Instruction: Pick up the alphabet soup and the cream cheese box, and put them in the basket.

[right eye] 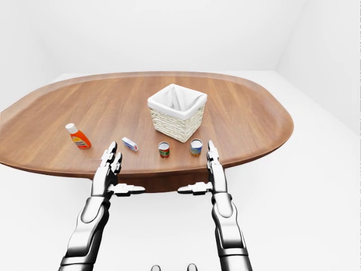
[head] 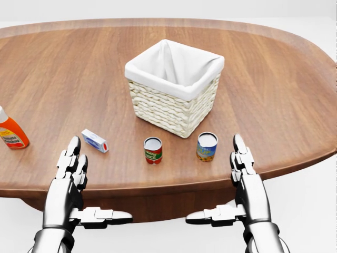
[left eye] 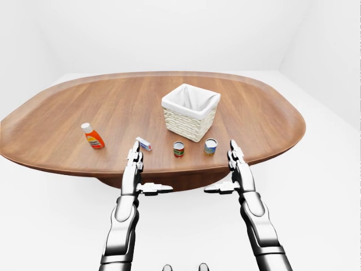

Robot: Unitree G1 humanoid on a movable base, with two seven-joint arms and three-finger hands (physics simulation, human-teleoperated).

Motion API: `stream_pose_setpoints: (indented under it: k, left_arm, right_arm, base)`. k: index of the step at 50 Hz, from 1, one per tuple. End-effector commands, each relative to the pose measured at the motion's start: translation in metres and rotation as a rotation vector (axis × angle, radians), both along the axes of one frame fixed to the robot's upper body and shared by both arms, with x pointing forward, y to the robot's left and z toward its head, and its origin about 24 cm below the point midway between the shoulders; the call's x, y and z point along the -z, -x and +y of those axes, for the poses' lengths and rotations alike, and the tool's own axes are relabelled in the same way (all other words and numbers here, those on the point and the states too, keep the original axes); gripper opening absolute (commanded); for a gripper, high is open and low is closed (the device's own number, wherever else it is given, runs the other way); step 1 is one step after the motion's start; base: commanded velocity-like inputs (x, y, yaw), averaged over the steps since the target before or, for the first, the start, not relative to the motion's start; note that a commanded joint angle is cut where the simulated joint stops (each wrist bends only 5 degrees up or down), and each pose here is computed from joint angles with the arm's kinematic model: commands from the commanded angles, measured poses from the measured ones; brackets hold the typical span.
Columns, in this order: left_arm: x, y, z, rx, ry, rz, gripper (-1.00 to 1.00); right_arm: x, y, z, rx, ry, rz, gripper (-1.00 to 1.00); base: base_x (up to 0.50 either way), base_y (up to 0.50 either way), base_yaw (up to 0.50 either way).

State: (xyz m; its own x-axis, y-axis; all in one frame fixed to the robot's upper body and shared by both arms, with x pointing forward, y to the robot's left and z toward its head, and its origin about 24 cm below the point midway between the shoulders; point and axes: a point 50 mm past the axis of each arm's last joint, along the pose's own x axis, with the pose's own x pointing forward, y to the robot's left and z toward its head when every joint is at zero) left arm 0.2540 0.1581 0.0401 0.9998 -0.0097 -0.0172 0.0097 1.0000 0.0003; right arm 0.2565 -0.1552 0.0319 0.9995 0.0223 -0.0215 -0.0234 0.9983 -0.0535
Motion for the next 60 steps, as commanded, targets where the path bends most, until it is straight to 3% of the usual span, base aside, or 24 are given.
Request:
stream_pose_setpoints:
  k: [1,33,60]
  left_arm:
    - [0.0021,-0.0008,0.0003,0.001,0.001,0.002,1.00]
    - [0.0009,0.0001,-0.0009,0.007,-0.002,0.003,1.00]
    - [0.0027,-0.0001,-0.0016,0.012,-0.006,0.005,1.00]
  right_arm:
    - [0.0000,0.0004,0.0025,-0.011,0.021,-0.004,1.00]
    - [0.0005,0.0005,0.0017,-0.013,0.024,-0.004,1.00]
    - [0.0007,0.0007,0.0021,-0.011,0.033,-0.005,1.00]
  base:
    - [0.00,-0.28,0.00]
    - [0.00,-0.08,0.00]
    - [0.21,0.00,0.00]
